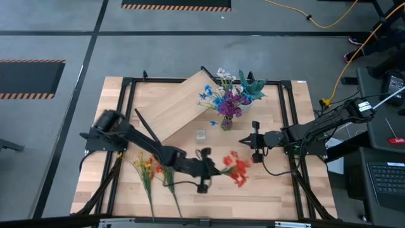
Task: Pick and place flowers into a vace then onto a shelf
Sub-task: Put the right red flowers into the transparent vase
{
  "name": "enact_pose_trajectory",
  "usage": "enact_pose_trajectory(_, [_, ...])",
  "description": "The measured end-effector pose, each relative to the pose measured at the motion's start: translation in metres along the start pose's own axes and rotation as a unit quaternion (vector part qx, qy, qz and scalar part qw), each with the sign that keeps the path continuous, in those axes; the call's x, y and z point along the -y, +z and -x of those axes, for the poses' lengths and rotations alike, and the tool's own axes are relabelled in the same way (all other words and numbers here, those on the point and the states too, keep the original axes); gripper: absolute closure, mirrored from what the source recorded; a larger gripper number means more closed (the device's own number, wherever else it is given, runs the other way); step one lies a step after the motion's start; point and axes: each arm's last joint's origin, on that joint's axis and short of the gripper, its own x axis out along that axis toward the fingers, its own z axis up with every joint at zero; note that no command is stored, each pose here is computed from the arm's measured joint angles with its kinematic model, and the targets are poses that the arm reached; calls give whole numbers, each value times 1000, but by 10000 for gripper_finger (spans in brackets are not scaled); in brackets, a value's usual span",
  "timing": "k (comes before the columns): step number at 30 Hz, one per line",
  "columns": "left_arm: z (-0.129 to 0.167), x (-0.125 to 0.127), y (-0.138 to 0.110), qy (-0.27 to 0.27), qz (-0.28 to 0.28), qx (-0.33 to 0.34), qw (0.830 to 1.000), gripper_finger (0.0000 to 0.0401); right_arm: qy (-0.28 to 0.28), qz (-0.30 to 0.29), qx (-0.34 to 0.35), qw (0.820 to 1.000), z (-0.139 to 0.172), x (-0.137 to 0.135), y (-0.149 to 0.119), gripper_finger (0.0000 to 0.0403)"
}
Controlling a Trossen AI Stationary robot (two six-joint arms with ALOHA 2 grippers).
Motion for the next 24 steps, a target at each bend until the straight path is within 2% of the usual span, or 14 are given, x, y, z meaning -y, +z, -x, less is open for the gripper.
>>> enact_pose_trajectory(5, [45, -16, 4, 11, 10, 108, 994, 396, 1, -2, 12, 1000, 0, 0, 2, 396])
enact_pose_trajectory(9, [74, -32, 6, 71, 4, 191, 979, 396, 1, -3, 23, 1000, 0, 0, 5, 396])
enact_pose_trajectory(13, [87, -40, 2, 131, 2, 262, 956, 396, 1, 7, 26, 1000, 0, 0, 5, 396])
enact_pose_trajectory(16, [91, -45, -3, 169, 1, 286, 943, 396, 0, 7, 30, 1000, 0, 0, 6, 396])
enact_pose_trajectory(21, [91, -50, -4, 197, -8, 284, 938, 396, 0, 7, 31, 1000, 0, 0, 6, 396])
enact_pose_trajectory(24, [90, -56, -4, 231, -9, 277, 933, 396, 0, 7, 31, 999, 0, 0, 6, 396])
